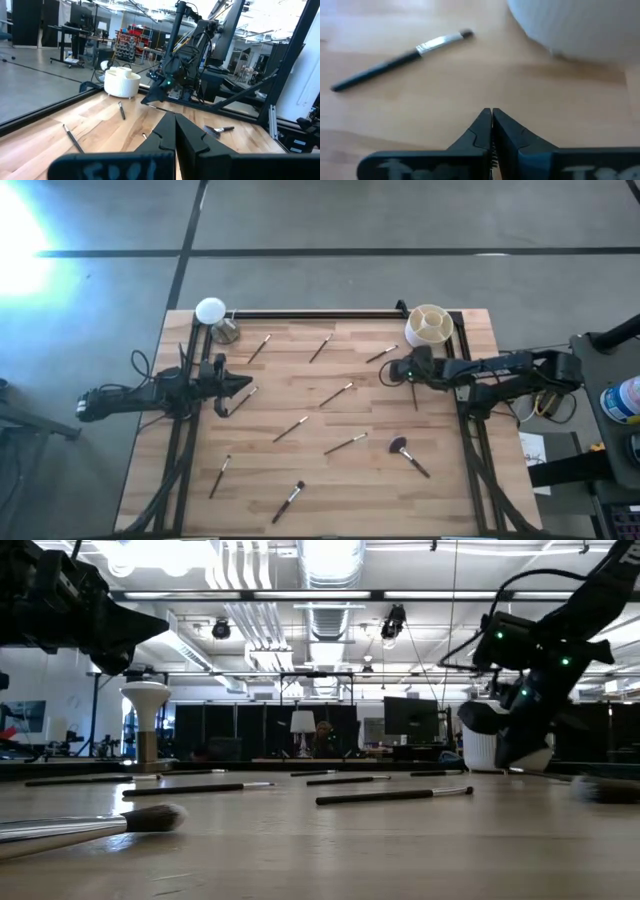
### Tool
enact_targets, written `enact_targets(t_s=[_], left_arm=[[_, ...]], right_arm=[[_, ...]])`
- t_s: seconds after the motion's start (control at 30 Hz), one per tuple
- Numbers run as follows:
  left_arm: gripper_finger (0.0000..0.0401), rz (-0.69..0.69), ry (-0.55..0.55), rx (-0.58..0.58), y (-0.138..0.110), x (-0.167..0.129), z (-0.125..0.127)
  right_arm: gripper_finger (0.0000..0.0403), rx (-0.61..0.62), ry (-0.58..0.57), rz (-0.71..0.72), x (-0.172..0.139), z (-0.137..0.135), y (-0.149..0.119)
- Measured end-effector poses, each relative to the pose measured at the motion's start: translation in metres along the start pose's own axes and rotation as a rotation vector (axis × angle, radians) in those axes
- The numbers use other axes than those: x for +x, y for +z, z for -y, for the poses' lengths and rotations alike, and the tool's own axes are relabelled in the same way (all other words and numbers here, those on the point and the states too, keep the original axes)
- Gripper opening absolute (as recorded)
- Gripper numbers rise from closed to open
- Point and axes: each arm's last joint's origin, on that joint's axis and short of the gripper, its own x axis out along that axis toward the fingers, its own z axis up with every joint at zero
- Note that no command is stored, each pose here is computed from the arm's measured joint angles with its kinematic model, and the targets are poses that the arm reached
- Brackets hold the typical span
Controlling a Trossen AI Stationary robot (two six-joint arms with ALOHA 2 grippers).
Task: Put items in baskets/containers
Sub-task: Put the black brow brush into the white organizer
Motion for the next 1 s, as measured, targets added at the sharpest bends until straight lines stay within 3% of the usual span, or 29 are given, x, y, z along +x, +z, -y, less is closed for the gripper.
enact_targets(t_s=[0.37, 0.63, 1.0], left_arm=[[0.0000, -0.001, 0.001, -0.018, 0.000, 0.000, 0.000], [0.0000, -0.002, 0.000, -0.030, 0.000, 0.000, 0.000], [0.0000, -0.008, -0.008, -0.043, -0.001, 0.000, 0.000]], right_arm=[[0.0008, -0.161, 0.108, 0.296, -0.052, -0.032, 0.054], [0.0008, -0.187, 0.084, 0.519, -0.097, -0.020, 0.087], [0.0008, -0.200, 0.051, 0.635, -0.133, 0.005, 0.112]])
